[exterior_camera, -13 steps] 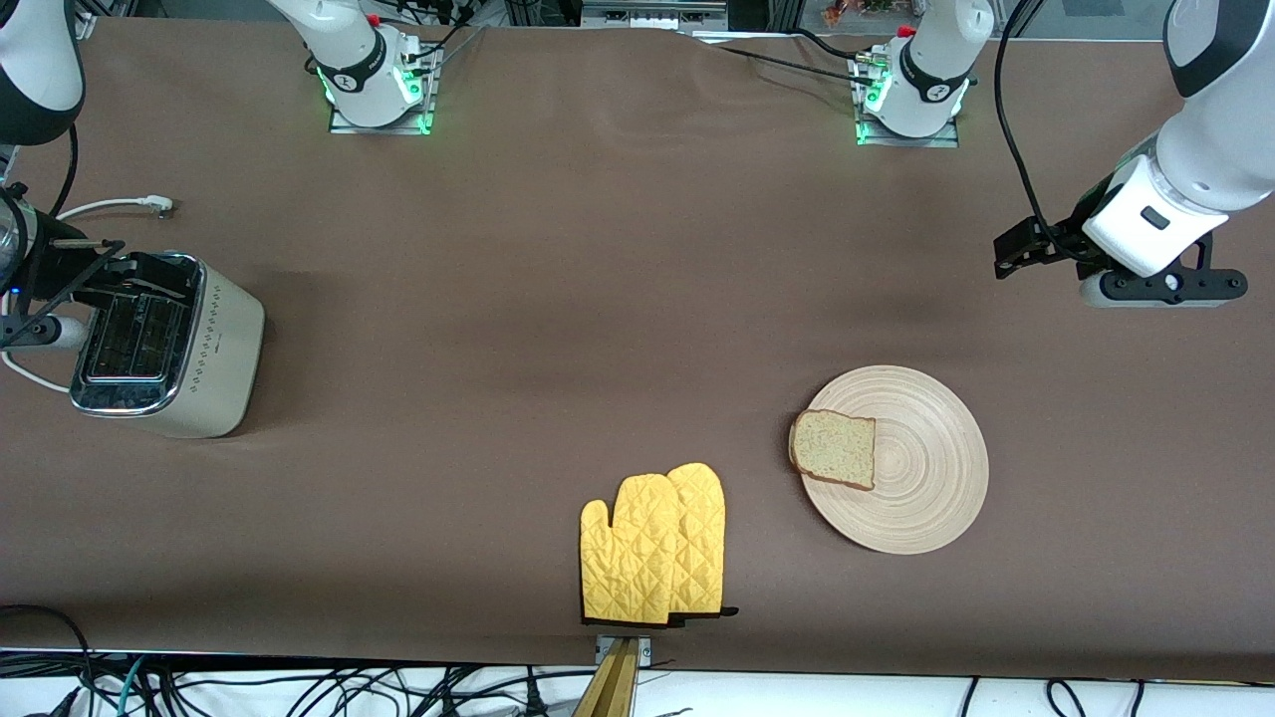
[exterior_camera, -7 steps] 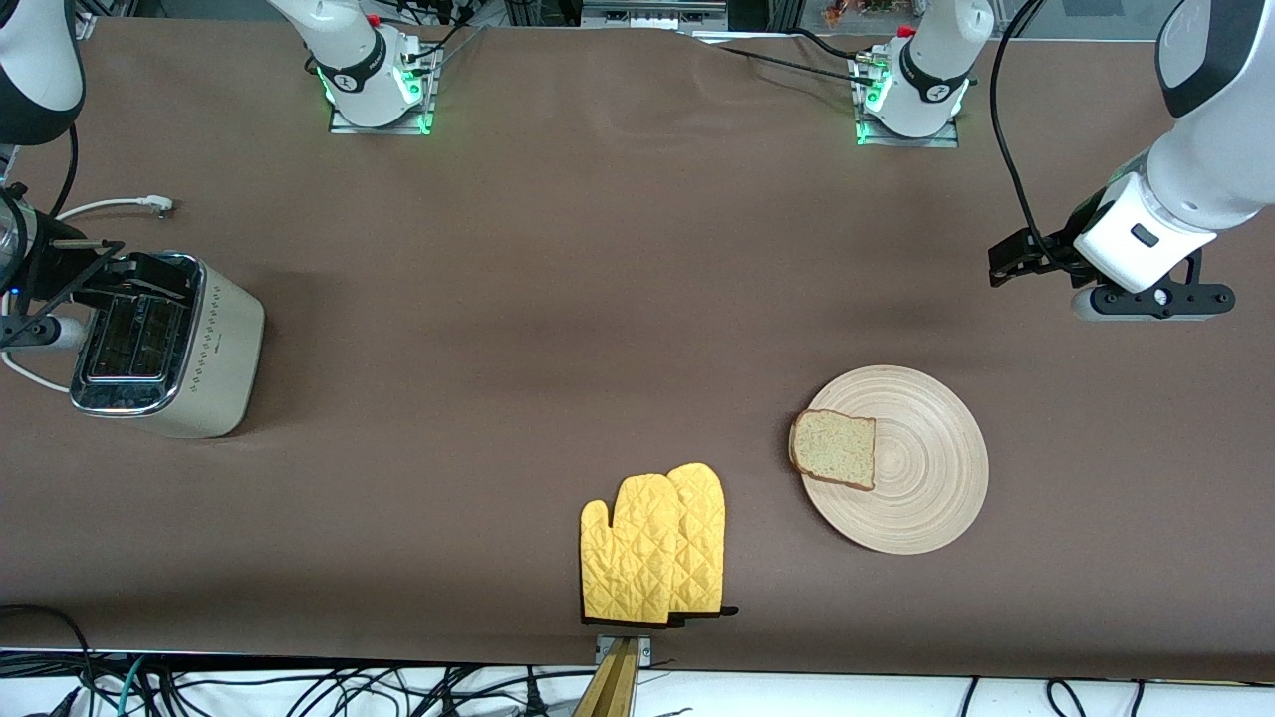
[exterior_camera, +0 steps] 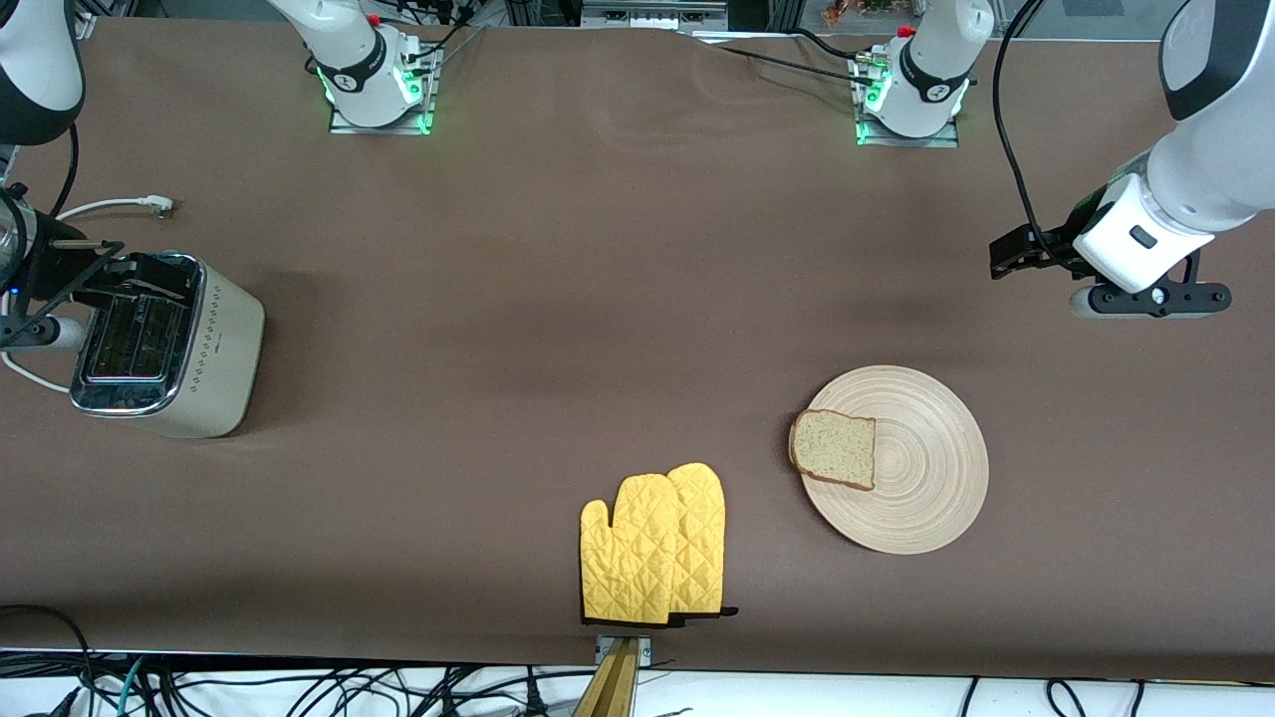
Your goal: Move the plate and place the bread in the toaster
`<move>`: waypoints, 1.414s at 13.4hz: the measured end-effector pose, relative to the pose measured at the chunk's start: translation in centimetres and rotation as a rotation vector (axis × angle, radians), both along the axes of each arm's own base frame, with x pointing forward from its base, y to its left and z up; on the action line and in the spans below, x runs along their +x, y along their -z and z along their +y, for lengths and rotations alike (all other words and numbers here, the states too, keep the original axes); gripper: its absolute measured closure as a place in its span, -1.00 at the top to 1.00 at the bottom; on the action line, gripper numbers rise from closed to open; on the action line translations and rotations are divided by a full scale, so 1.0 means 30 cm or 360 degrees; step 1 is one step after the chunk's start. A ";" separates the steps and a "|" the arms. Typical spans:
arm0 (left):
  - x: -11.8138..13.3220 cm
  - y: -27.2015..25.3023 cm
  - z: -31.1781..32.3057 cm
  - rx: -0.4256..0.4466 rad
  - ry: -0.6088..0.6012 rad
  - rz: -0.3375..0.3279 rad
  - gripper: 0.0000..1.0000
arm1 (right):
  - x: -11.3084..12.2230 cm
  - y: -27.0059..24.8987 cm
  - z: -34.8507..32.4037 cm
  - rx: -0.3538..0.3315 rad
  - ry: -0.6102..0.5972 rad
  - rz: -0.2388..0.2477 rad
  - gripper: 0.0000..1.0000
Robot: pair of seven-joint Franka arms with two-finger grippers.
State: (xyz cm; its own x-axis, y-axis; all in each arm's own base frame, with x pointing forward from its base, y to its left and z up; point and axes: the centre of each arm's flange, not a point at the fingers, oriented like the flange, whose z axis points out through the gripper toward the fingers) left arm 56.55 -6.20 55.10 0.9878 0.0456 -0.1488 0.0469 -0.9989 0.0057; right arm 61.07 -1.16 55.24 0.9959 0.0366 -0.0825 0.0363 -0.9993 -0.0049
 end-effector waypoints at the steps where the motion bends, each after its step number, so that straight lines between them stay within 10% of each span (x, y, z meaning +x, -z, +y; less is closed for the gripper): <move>1: -0.001 -0.002 0.003 0.0001 -0.0003 0.0006 1.00 | 0.000 0.000 0.000 0.0000 0.0001 0.0000 1.00; 19: 0.054 0.140 0.111 -0.0136 -0.0165 0.0170 1.00 | 0.000 0.000 0.000 0.0000 0.0004 0.0000 1.00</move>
